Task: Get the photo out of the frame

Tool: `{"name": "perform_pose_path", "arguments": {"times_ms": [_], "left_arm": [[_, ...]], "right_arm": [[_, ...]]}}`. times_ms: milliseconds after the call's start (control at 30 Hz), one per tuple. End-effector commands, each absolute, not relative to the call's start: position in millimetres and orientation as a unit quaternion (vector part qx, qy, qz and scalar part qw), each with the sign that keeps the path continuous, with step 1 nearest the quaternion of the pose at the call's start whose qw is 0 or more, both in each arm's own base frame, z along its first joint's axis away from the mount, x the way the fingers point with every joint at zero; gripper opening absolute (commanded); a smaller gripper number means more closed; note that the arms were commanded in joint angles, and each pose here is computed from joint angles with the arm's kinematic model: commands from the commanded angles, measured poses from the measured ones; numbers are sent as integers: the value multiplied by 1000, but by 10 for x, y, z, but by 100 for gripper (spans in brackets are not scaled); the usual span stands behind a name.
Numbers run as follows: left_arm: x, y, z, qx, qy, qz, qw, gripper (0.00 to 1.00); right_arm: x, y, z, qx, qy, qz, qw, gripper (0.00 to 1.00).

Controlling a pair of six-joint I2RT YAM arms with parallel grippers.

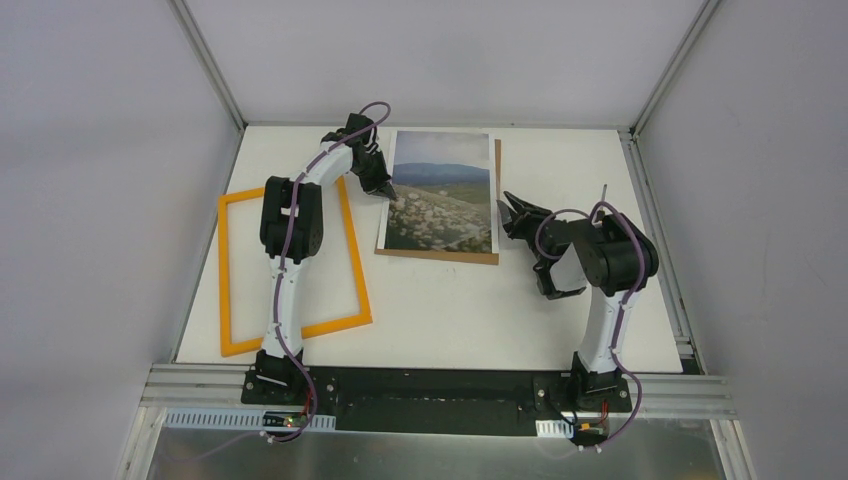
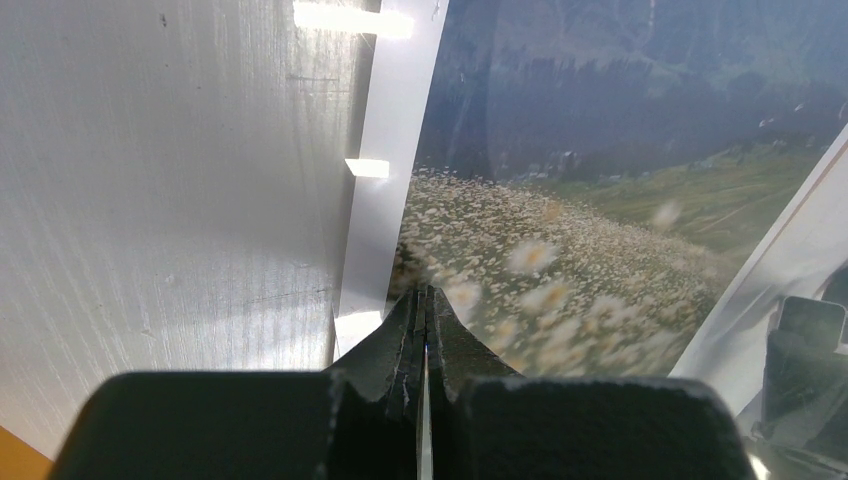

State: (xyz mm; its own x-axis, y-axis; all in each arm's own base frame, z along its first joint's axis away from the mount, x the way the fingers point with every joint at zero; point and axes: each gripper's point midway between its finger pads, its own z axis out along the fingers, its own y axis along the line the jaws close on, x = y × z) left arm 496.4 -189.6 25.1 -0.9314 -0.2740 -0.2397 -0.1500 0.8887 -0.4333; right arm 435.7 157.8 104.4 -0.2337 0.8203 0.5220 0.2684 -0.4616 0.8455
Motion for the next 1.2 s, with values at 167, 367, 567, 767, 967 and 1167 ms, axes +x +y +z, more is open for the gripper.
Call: {"name": "perform_pose_path", "arguments": {"times_ms": [167, 367, 567, 767, 967, 1167], "left_arm": [[4587, -1728, -107, -104, 979, -159, 79, 0], [4580, -1717, -96, -102, 979, -157, 80, 0], [4542, -1692, -125, -101, 980, -153, 75, 0], [4540, -1685, -130, -100, 980, -153, 75, 0], [4550, -1669, -104, -100, 980, -156, 76, 0], [4562, -1592, -54, -104, 979, -152, 83, 0]], "right_arm": [[4474, 1442, 1450, 655, 298, 686, 110, 27], [4653, 1376, 1494, 662, 261, 691, 128, 27], [4692, 1343, 1506, 669, 237, 691, 138, 25], [4471, 1595, 1406, 647, 319, 686, 96, 36], [3981, 1707, 1043, 635, 418, 647, 55, 23], [3533, 1808, 841, 601, 510, 615, 16, 25]]}}
